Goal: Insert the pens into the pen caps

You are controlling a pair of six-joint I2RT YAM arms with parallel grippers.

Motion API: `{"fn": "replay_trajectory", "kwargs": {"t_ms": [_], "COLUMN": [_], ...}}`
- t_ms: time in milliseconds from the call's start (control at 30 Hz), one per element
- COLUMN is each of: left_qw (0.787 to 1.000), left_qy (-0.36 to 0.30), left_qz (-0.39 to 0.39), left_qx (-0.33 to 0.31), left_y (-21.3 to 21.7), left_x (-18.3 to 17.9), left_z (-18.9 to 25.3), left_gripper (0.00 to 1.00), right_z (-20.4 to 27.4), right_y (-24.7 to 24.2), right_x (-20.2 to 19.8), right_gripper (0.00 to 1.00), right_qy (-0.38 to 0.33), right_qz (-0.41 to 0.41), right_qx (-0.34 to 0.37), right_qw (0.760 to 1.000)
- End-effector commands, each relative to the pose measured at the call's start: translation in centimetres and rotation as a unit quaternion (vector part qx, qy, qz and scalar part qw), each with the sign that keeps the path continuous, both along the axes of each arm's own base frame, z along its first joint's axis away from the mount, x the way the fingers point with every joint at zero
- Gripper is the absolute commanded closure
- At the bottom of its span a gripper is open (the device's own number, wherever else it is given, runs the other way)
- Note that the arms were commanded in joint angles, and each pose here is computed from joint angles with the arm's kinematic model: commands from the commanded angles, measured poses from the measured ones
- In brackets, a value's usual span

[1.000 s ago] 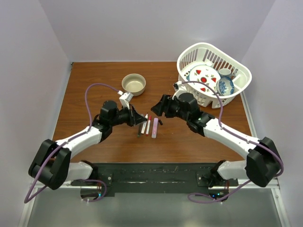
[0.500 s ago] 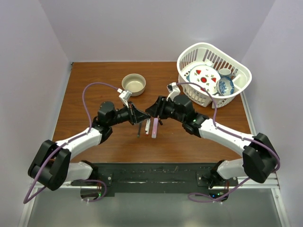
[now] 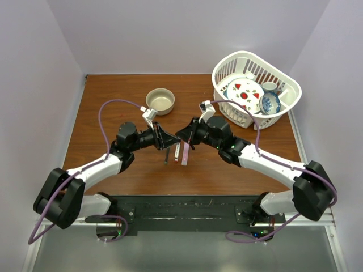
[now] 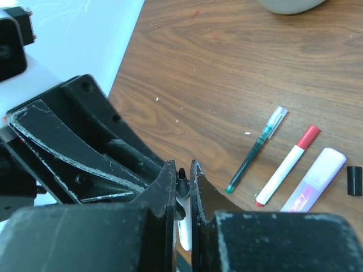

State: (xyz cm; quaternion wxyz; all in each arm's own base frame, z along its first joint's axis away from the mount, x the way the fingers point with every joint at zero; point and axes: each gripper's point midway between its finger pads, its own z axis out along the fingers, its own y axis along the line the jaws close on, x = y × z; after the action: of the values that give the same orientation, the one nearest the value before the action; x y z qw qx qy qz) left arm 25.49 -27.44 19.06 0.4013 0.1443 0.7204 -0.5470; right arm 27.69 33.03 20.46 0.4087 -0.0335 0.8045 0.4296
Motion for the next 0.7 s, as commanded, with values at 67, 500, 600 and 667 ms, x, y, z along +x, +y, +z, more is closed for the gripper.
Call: {"fn": "replay_trajectory", "kwargs": {"t_ms": [67, 500, 600, 667], "left_qw": [0.998, 0.997, 0.997, 0.997], "left_qy": [-0.025, -0.010, -0.005, -0.002], "left_qz": [-0.049, -0.074, -0.077, -0.078], "left_qx": [-0.016, -0.011, -0.010, -0.011], "left_y": [-0.4, -0.7, -0.8, -1.0], "left_x": [-2.0, -2.9, -2.9, -2.9], "left_z": [1.3, 0.1, -0.3, -0.4], "left_gripper": [0.66, 0.63, 0.62, 0.62], "right_z": [3.7, 5.0, 5.0, 5.0], "right_y": [-0.4, -0.2, 0.0, 0.0], "right_x": [0.4, 0.9, 0.9, 0.8], "right_gripper": [1.00, 1.00, 1.00, 1.00], "right_qy": [-0.051, -0.062, -0.060, -0.059], "right_qz": [-0.011, -0.015, -0.013, -0.011], "right_qx": [0.015, 0.022, 0.026, 0.029], "right_qw": [0.999, 0.998, 0.998, 0.998]}}
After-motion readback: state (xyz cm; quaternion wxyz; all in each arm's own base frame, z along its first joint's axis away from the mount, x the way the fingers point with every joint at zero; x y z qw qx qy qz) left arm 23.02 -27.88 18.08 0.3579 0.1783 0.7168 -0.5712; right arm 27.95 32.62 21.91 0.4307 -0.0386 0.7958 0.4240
